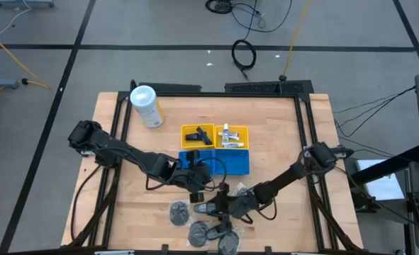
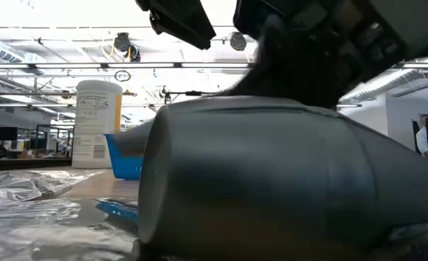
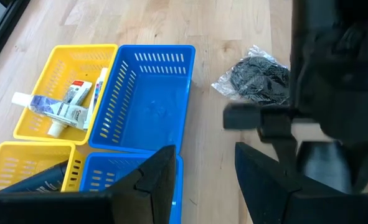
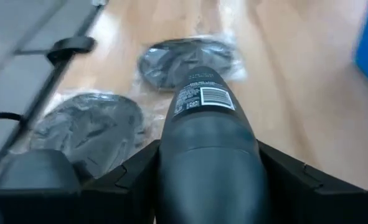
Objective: Pick & Place Travel size toiletries
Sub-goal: Put the top deodorant into the left blue bin
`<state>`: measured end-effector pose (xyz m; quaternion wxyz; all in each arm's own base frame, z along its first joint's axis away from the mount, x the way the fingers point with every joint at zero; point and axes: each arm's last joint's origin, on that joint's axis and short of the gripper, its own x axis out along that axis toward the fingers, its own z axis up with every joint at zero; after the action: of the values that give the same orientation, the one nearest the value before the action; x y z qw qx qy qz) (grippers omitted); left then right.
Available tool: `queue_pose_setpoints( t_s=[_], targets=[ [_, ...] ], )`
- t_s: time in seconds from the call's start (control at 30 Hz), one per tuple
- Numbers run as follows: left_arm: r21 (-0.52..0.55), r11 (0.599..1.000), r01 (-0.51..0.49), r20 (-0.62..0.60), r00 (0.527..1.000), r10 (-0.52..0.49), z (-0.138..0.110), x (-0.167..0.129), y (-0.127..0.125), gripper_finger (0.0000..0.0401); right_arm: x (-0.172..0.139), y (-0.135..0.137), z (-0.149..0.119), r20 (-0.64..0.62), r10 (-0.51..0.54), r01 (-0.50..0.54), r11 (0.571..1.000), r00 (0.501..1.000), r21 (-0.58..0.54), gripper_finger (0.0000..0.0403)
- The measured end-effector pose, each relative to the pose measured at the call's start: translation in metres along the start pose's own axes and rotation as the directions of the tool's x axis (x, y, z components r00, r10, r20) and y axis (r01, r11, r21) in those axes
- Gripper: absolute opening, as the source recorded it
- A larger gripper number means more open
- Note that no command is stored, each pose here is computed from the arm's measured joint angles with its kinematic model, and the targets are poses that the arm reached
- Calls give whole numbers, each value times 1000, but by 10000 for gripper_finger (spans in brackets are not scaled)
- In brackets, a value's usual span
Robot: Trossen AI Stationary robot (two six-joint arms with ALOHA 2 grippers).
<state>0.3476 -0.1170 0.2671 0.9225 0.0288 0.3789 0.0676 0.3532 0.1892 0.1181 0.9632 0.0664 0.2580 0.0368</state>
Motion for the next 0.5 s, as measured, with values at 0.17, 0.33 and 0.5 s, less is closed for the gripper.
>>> queue_pose_setpoints(
  t_s=[0.17, 0.33, 0.5],
  targets=[
    [-2, 1000, 1, 5, 1000, -1, 1, 0, 0, 161, -19, -2, 16, -35, -38, 36, 998, 999, -50, 202],
    [-3, 1000, 2, 7, 1000, -2, 1, 0, 0, 161, -37, -3, 30, -58, -57, 51, 994, 997, -100, 202],
    [-16, 1000, 11, 36, 999, -11, 4, 0, -1, 161, -55, -8, 40, -68, -154, 141, 977, 986, -161, 202]
  ],
)
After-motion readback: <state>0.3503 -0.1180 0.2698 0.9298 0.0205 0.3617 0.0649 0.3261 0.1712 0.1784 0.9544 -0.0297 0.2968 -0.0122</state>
